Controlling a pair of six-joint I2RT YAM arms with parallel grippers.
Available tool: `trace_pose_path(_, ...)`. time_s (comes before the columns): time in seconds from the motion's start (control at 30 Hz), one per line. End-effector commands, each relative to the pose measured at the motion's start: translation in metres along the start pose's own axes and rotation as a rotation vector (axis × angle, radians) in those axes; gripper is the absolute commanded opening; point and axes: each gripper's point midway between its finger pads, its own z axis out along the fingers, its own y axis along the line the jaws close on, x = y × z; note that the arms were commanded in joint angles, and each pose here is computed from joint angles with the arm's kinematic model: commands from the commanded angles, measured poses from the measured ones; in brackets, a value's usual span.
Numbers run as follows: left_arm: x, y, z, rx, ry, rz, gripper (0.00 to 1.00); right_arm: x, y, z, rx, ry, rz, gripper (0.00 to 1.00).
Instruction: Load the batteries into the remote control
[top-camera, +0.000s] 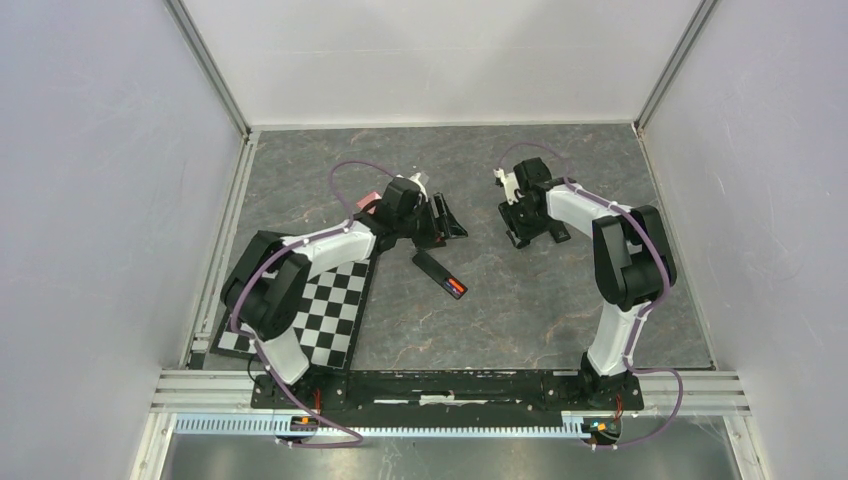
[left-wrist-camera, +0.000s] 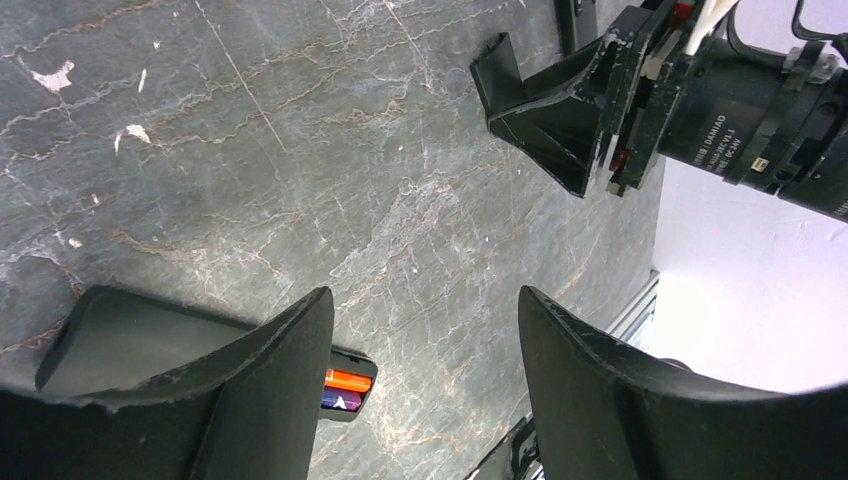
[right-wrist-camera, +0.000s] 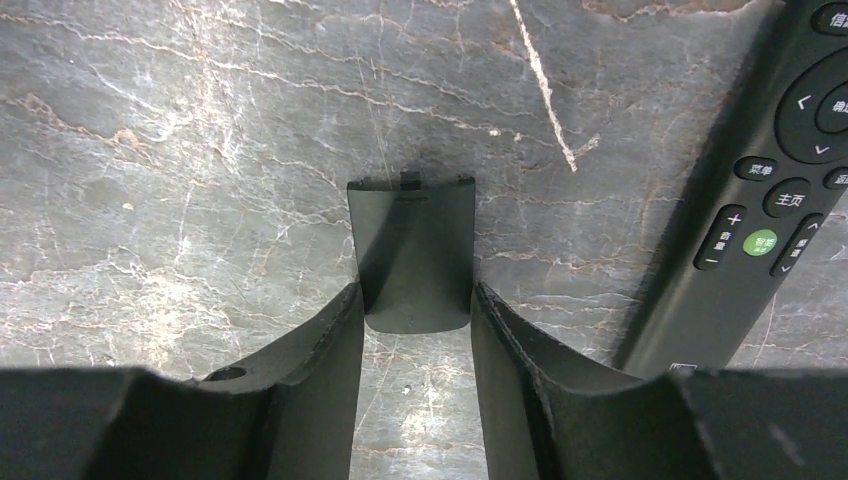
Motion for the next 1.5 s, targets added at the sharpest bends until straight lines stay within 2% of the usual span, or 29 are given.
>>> trace_pose_path(0.0,-0.016,-0.018,0.003,0.058,-0.029,0.054,0.73,0.037,0.016,0.012,-0.087,0.114,-0.003,0.45)
trace_pose_path(0.17,-0.020,-0.017,0.013,0.056,-0.023,0.070,0.72,0.040,0.018,0.011,-0.099,0.096,0.021,0.36)
trace_pose_path(0.27,-0.020,-0.017,0.020,0.061,-0.014,0.065,0.72,0.031,0.022,0.006,-0.122,0.055,0.030,0.34)
trace_pose_path(0.67,0.003,-0.015,0.041,0.124,0.102,-0.016,0.69,0.042,0.065,-0.020,-0.319,-0.078,0.045,0.34)
trace_pose_path(0.93,0.014,-0.014,0.047,0.127,0.133,-0.045,0.67,0.047,0.079,-0.030,-0.339,-0.109,0.027,0.34)
trace_pose_path(1.0,0.014,-0.012,0.047,0.118,0.130,-0.049,0.67,0.042,0.079,-0.032,-0.305,-0.129,-0.004,0.40)
trace_pose_path(1.13,0.011,-0.005,0.046,0.083,0.103,-0.047,0.65,0.030,0.079,-0.035,-0.162,-0.160,-0.141,0.64)
trace_pose_path(1.2,0.009,-0.002,0.044,0.068,0.090,-0.040,0.65,0.021,0.076,-0.038,-0.121,-0.181,-0.177,0.71)
trace_pose_path(1.37,0.001,0.006,0.037,0.023,0.063,-0.021,0.64,0.000,0.067,-0.046,-0.074,-0.168,-0.211,0.77)
trace_pose_path(1.47,-0.002,0.012,0.034,0.002,0.055,-0.031,0.64,-0.008,0.065,-0.043,-0.067,-0.126,-0.223,0.77)
